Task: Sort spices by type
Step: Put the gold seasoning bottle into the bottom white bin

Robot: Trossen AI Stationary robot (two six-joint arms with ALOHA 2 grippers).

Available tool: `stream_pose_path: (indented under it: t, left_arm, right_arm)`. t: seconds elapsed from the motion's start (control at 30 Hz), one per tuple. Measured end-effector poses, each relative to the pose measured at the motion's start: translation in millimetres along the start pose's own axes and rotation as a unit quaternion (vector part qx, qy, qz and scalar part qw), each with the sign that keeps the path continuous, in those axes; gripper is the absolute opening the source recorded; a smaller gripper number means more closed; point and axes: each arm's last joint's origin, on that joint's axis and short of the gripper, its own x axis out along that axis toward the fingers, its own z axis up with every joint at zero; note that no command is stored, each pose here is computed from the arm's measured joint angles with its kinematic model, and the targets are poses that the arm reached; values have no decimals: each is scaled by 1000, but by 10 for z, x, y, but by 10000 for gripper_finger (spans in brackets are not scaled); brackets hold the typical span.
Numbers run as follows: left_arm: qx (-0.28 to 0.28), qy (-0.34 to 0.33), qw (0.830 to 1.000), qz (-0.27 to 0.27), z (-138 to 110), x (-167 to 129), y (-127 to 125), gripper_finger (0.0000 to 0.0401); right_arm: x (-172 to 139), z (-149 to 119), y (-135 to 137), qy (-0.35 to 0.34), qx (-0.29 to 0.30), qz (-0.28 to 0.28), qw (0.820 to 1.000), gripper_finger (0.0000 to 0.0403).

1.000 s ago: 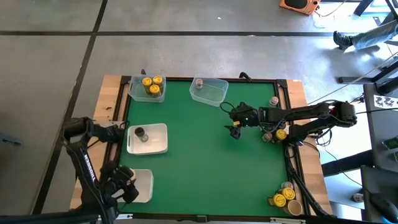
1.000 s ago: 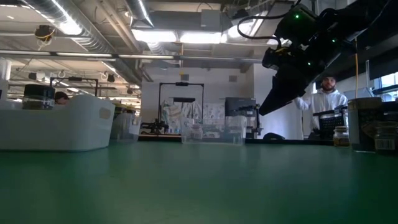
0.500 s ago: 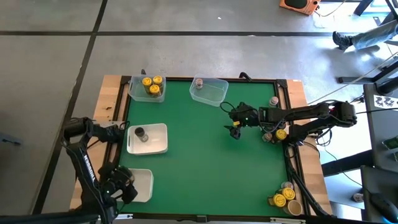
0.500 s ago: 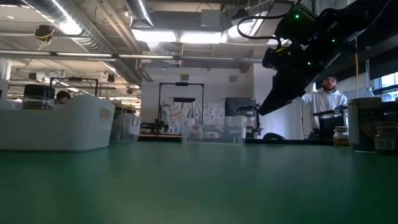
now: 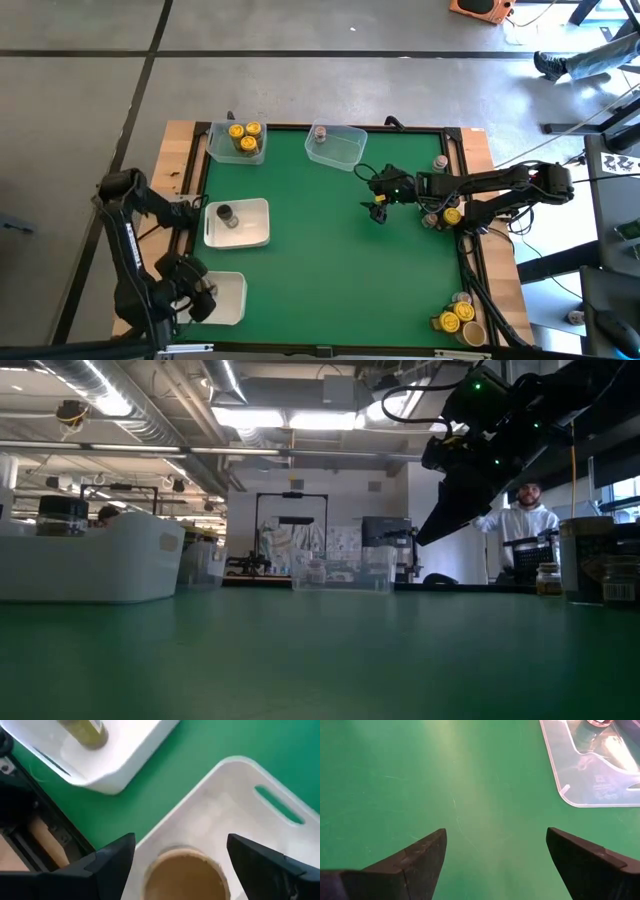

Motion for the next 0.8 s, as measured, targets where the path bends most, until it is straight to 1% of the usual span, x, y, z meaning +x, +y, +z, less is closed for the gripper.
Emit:
stream_pose_path:
  t: [0.07, 0.2, 0.27, 0.33, 0.43, 0.5, 0.57, 0.67, 0.8]
  left_arm:
    - [-14, -18, 1000, -20, 60, -46, 32, 312]
    - [-33, -76, 994, -67, 209, -106, 56, 310]
    - [-29, -111, 990, -82, 299, -111, 50, 310]
    - [-19, -141, 986, -84, 409, -98, 35, 312]
    - [2, -176, 982, -69, 606, -39, -5, 311]
    - [19, -183, 982, -44, 756, 21, -26, 309]
    - [40, -186, 982, -16, 907, 91, -46, 304]
    - [76, -184, 980, 14, 1115, 197, -88, 294]
    - [131, -181, 974, 23, 1389, 294, -137, 281]
  right_arm:
    - [0, 0, -1, 0, 0, 0, 1000, 340]
    - [0, 0, -1, 0, 0, 0, 1000, 340]
    - [0, 0, 0, 0, 0, 0, 1000, 340]
    - [0, 0, -1, 0, 0, 0, 1000, 340]
    - [0, -1, -1, 1, 0, 0, 1000, 340]
    - [-4, 4, -1, 6, -3, 0, 1000, 340]
    - [-39, 53, 2, 32, -9, 1, 999, 340]
    - [-159, 250, 3, 65, -23, -5, 998, 340]
    - [-340, 401, -22, 127, -38, -35, 991, 340]
